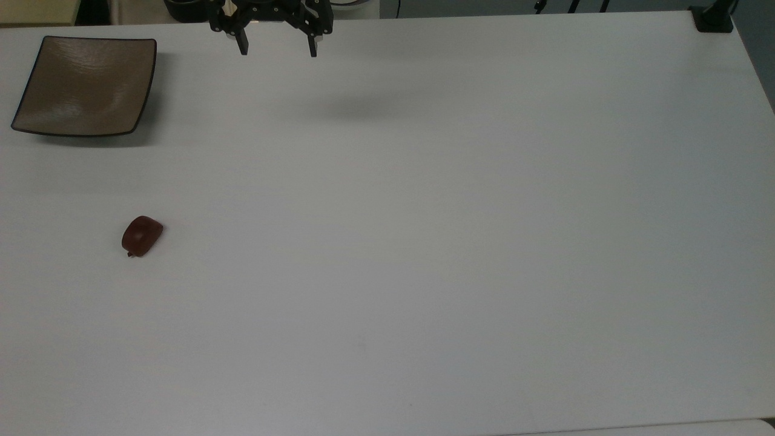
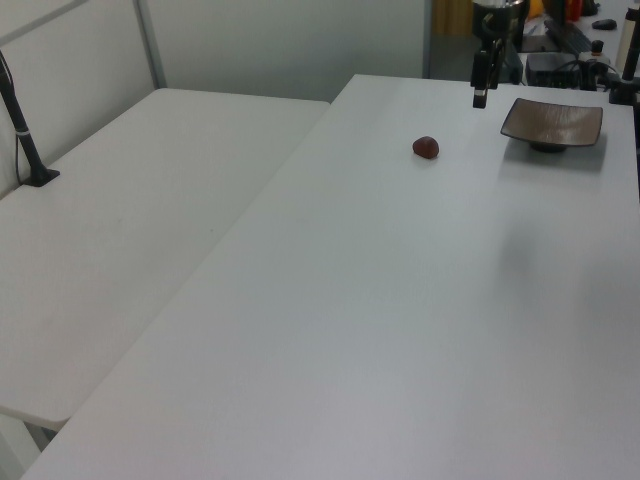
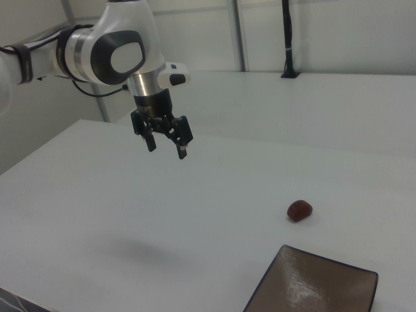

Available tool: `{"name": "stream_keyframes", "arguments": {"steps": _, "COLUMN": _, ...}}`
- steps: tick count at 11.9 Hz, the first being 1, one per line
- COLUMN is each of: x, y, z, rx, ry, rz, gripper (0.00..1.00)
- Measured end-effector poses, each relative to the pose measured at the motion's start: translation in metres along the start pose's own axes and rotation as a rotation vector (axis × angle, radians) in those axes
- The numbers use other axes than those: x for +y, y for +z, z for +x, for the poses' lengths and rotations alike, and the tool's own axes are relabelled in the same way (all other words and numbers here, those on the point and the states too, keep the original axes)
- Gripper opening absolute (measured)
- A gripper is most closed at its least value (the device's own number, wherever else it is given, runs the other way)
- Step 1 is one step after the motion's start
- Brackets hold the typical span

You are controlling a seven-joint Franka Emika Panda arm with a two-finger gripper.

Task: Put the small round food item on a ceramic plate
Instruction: 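Move the open gripper over the small dark red food item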

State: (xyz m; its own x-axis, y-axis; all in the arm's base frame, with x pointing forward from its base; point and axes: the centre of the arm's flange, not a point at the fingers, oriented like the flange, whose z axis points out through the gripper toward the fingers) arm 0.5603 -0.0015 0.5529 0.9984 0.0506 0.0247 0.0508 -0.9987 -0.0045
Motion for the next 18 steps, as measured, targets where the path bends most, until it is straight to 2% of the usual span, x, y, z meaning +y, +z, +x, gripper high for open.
{"name": "stream_keyframes", "arguments": {"steps": 6, "x": 0.007, "y": 0.010, "z": 0.013, "rx": -0.013, "ry": 0.013, "rz": 0.001, "gripper": 1.00}}
{"name": "stream_keyframes", "arguments": {"steps": 15, "x": 0.007, "y": 0.007, "z": 0.014, "rx": -0.007, "ry": 0.012, "rz": -0.003, "gripper": 1.00}}
{"name": "stream_keyframes", "arguments": {"steps": 18, "x": 0.014, "y": 0.007, "z": 0.013, "rx": -0.005, "ry": 0.015, "rz": -0.028, "gripper": 1.00}}
